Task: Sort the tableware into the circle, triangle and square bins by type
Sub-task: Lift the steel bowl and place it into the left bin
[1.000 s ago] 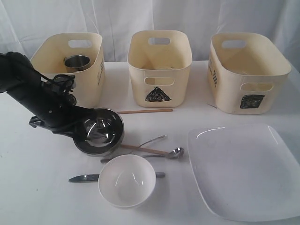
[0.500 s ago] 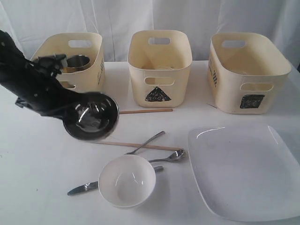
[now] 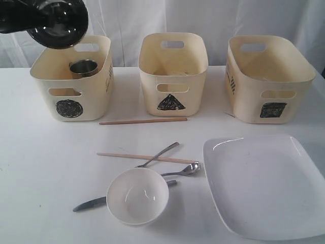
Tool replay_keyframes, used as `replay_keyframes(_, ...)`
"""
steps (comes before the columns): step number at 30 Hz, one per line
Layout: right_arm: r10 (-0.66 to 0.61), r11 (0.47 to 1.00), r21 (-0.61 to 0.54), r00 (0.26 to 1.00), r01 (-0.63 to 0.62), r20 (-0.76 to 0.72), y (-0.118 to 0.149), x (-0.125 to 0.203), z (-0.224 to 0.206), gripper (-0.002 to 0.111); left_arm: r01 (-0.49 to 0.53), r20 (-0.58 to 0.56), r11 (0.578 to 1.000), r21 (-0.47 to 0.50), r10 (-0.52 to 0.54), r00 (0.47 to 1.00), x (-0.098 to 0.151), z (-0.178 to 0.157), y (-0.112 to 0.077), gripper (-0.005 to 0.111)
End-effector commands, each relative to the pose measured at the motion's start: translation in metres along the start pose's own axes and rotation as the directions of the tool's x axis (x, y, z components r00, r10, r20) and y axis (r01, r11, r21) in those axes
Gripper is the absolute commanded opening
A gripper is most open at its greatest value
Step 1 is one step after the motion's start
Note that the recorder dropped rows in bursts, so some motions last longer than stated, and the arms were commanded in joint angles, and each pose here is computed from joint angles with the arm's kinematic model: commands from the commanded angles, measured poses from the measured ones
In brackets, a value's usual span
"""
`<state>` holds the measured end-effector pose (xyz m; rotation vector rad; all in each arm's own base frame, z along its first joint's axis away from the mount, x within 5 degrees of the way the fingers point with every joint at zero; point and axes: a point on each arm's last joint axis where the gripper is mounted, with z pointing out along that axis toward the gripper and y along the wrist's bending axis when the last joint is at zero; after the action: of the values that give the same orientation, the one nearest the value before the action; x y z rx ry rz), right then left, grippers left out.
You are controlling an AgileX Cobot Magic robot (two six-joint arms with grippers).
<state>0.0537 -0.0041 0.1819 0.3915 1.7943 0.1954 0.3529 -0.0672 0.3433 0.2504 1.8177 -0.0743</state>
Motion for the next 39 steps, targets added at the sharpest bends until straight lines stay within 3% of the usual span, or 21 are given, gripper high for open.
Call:
replay_keyframes(1, 0.001, 1.000, -0.001, 1.000, -0.001, 0.014, 0.000, -0.001, 0.000, 0.000, -0.064, 0.008, 0.996, -0.055, 0.064, 0.998, 0.007, 0.038, 0.019, 0.000)
replay_keyframes(5, 0.001, 1.000, -0.001, 1.000, -0.001, 0.014, 0.000, -0.001, 0.000, 0.000, -0.190, -0.098, 0.982, -0.022, 0.187, 0.977, 0.035, 0.077, 0.018, 0.000)
replay_keyframes(7, 0.001, 1.000, -0.001, 1.000, -0.001, 0.014, 0.000, -0.001, 0.000, 0.000, -0.191, -0.105, 0.981, -0.021, 0.188, 0.977, 0.044, 0.090, 0.017, 0.000)
replay_keyframes(17, 0.001, 1.000, -0.001, 1.000, -0.001, 0.014, 0.000, -0.001, 0.000, 0.000, -0.215, -0.027, 0.975, -0.054, 0.214, 0.977, 0.045, 0.118, 0.019, 0.002)
replay_keyframes(20, 0.001, 1.000, -0.001, 1.000, -0.001, 0.014, 0.000, -0.001, 0.000, 0.000, -0.256, -0.037, 0.966, -0.043, 0.255, 0.966, 0.046, 0.123, 0.019, 0.015)
replay_keyframes(23, 0.001, 1.000, -0.001, 1.000, -0.001, 0.014, 0.000, -0.001, 0.000, 0.000, -0.257, -0.066, 0.966, -0.031, 0.254, 0.965, 0.053, 0.127, 0.018, 0.052)
replay_keyframes(25, 0.001, 1.000, -0.001, 1.000, -0.001, 0.014, 0.000, -0.001, 0.000, 0.000, -0.257, -0.036, 0.965, -0.044, 0.256, 0.966, 0.050, 0.127, 0.018, 0.071)
replay_keyframes(28, 0.001, 1.000, -0.001, 1.000, -0.001, 0.014, 0.000, -0.001, 0.000, 0.000, -0.257, -0.007, 0.965, -0.055, 0.257, 0.966, 0.036, 0.117, 0.019, 0.079)
replay_keyframes(30, 0.001, 1.000, -0.001, 1.000, -0.001, 0.014, 0.000, -0.001, 0.000, 0.000, -0.247, -0.063, 0.969, -0.024, 0.245, 0.967, 0.012, 0.089, 0.019, 0.079)
replay_keyframes(32, 0.001, 1.000, -0.001, 1.000, -0.001, 0.014, 0.000, -0.001, 0.000, 0.000, -0.164, -0.240, 0.986, 0.041, 0.169, 0.956, 0.007, 0.061, 0.017, 0.073)
replay_keyframes(33, 0.001, 1.000, -0.001, 1.000, -0.001, 0.014, 0.000, -0.001, 0.000, 0.000, -0.113, -0.346, 0.991, 0.065, 0.128, 0.929, 0.009, 0.048, 0.015, 0.065)
replay_keyframes(35, 0.001, 1.000, -0.001, 1.000, -0.001, 0.014, 0.000, -0.001, 0.000, 0.000, 0.038, -0.601, 0.995, 0.090, 0.024, 0.799, 0.020, 0.020, 0.009, 0.035)
replay_keyframes(36, 0.001, 1.000, -0.001, 1.000, -0.001, 0.014, 0.000, -0.001, 0.000, 0.000, 0.142, -0.692, 0.982, 0.122, -0.019, 0.721, 0.026, 0.006, 0.000, 0.008)
replay_keyframes(37, 0.001, 1.000, -0.001, 1.000, -0.001, 0.014, 0.000, -0.001, 0.000, 0.000, 0.191, -0.715, 0.971, 0.146, -0.030, 0.699, 0.027, 0.001, -0.004, 0.000)
replay_keyframes(39, 0.001, 1.000, -0.001, 1.000, -0.001, 0.014, 0.000, -0.001, 0.000, 0.000, 0.305, -0.736, 0.923, 0.234, -0.036, 0.676, 0.028, -0.010, -0.018, 0.001)
